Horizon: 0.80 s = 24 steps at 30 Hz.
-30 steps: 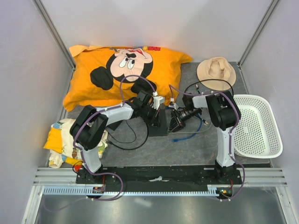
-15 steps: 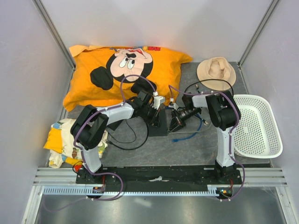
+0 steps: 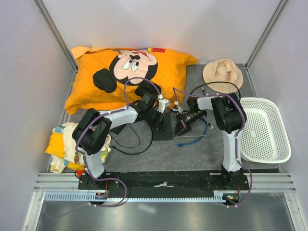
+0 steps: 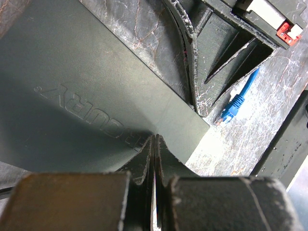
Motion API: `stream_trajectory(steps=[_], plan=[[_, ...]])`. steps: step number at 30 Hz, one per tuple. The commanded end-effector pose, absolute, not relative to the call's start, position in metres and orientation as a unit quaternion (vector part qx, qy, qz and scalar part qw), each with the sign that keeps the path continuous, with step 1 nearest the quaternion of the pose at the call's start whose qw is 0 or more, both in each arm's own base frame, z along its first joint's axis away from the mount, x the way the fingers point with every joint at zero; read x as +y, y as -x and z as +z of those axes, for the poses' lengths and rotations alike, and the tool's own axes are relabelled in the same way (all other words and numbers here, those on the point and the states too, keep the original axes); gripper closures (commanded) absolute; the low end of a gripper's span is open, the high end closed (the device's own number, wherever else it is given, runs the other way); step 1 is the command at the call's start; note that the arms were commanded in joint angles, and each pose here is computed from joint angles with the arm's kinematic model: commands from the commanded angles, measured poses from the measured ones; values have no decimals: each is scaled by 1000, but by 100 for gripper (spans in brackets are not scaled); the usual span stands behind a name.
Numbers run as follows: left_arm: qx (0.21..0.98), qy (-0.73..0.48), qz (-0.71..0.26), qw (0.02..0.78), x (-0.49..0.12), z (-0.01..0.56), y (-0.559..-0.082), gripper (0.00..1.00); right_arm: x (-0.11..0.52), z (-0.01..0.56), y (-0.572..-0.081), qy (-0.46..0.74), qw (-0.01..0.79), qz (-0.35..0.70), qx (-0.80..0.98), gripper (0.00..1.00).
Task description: Pull the plug from the switch port
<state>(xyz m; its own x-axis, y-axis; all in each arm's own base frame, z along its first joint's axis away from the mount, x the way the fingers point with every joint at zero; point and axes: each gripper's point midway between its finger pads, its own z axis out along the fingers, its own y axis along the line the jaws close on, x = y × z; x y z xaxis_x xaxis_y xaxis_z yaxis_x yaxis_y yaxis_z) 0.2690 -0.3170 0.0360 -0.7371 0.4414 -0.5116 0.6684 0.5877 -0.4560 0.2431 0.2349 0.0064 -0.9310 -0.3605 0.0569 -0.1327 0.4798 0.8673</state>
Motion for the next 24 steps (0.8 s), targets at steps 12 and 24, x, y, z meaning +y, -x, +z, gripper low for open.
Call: stream_trajectory(steps=[12, 24], plan=[[905, -343, -228, 104, -286, -36, -238, 98, 174, -92, -207, -212, 163, -282, -921, 100], [903, -360, -209, 111, -286, -42, -245, 98, 195, -69, -220, -205, 115, -366, -900, 99]])
